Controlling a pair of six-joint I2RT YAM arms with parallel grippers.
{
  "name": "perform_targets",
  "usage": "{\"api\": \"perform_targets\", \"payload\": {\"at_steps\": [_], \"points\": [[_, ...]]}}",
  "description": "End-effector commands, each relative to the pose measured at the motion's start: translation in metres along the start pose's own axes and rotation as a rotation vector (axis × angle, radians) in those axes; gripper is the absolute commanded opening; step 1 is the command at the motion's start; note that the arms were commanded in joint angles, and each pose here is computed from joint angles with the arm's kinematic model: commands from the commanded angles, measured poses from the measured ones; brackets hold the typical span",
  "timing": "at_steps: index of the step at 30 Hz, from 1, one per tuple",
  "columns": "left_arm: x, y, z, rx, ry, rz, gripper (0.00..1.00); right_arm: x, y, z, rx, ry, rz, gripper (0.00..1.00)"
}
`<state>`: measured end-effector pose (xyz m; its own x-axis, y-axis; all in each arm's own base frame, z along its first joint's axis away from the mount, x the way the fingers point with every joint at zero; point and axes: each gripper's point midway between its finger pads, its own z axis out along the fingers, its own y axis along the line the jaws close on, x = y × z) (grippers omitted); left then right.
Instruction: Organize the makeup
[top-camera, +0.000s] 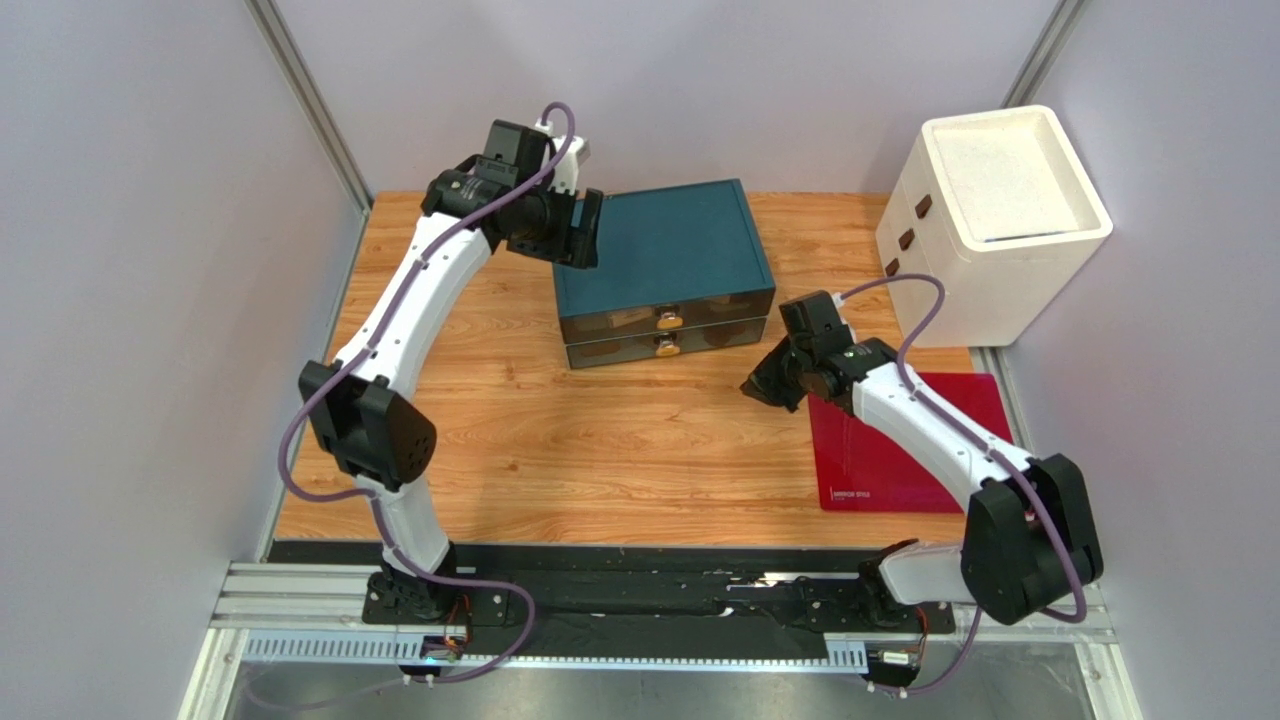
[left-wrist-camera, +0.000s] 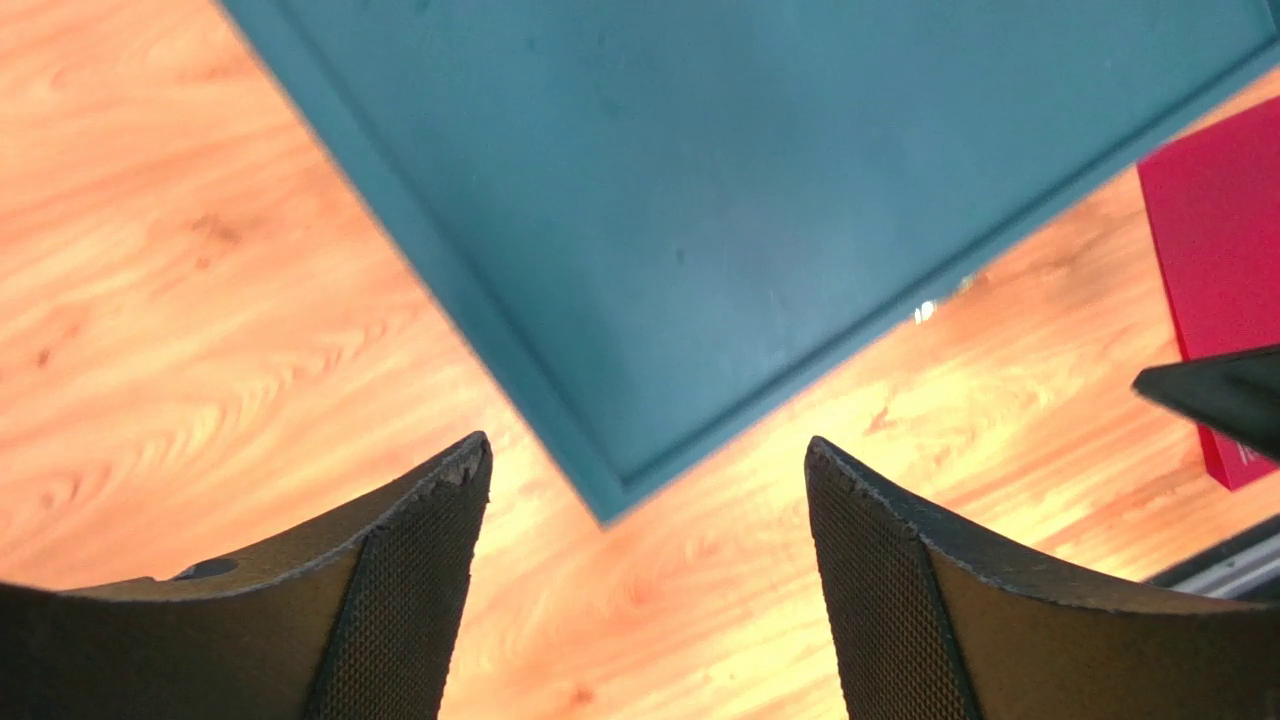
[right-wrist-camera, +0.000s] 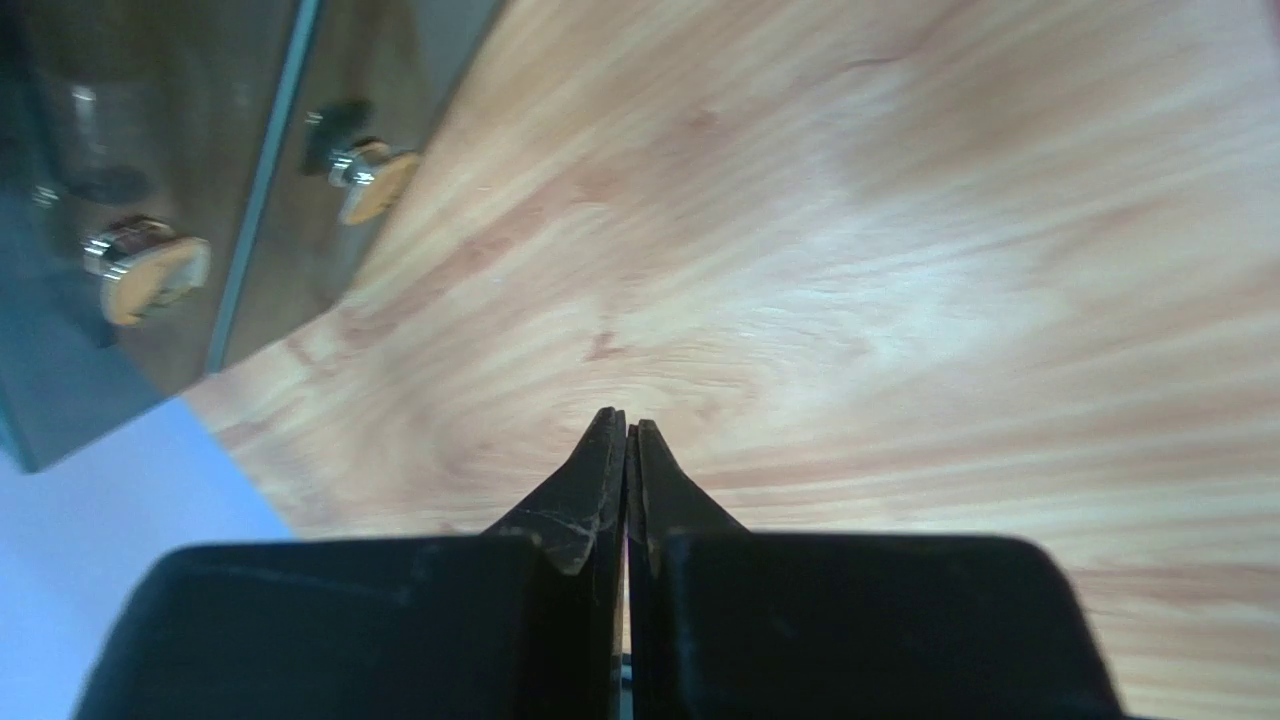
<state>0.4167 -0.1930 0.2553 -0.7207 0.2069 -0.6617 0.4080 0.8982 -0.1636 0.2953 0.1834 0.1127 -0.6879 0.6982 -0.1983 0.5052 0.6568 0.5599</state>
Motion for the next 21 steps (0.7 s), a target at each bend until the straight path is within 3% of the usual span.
{"api": "perform_targets", "payload": {"at_steps": [1, 4, 6, 7, 10, 17, 21], "points": [[-0.013, 0.004, -0.049, -0.052, -0.126, -0.008, 0.83, -0.028, -0.025, -0.031, 0.121, -0.123, -0.241, 0.01], [0.0, 0.007, -0.057, -0.044, -0.106, -0.022, 0.86, -0.051, -0.013, -0.053, 0.126, -0.219, -0.38, 0.09], [0.013, 0.007, -0.058, -0.022, -0.083, -0.039, 0.89, -0.065, -0.002, -0.068, 0.124, -0.27, -0.437, 0.26], [0.018, 0.008, -0.057, -0.017, -0.075, -0.047, 0.9, -0.07, 0.001, -0.072, 0.128, -0.29, -0.464, 0.4], [0.039, 0.013, -0.059, -0.009, -0.042, -0.069, 0.91, -0.087, 0.01, -0.088, 0.148, -0.349, -0.557, 0.57], [0.094, 0.028, -0.062, -0.056, 0.045, -0.084, 0.91, -0.107, 0.017, -0.111, 0.179, -0.431, -0.676, 0.84], [0.103, 0.027, -0.072, -0.056, 0.023, -0.076, 0.91, -0.109, 0.022, -0.117, 0.161, -0.451, -0.69, 0.89]]}}
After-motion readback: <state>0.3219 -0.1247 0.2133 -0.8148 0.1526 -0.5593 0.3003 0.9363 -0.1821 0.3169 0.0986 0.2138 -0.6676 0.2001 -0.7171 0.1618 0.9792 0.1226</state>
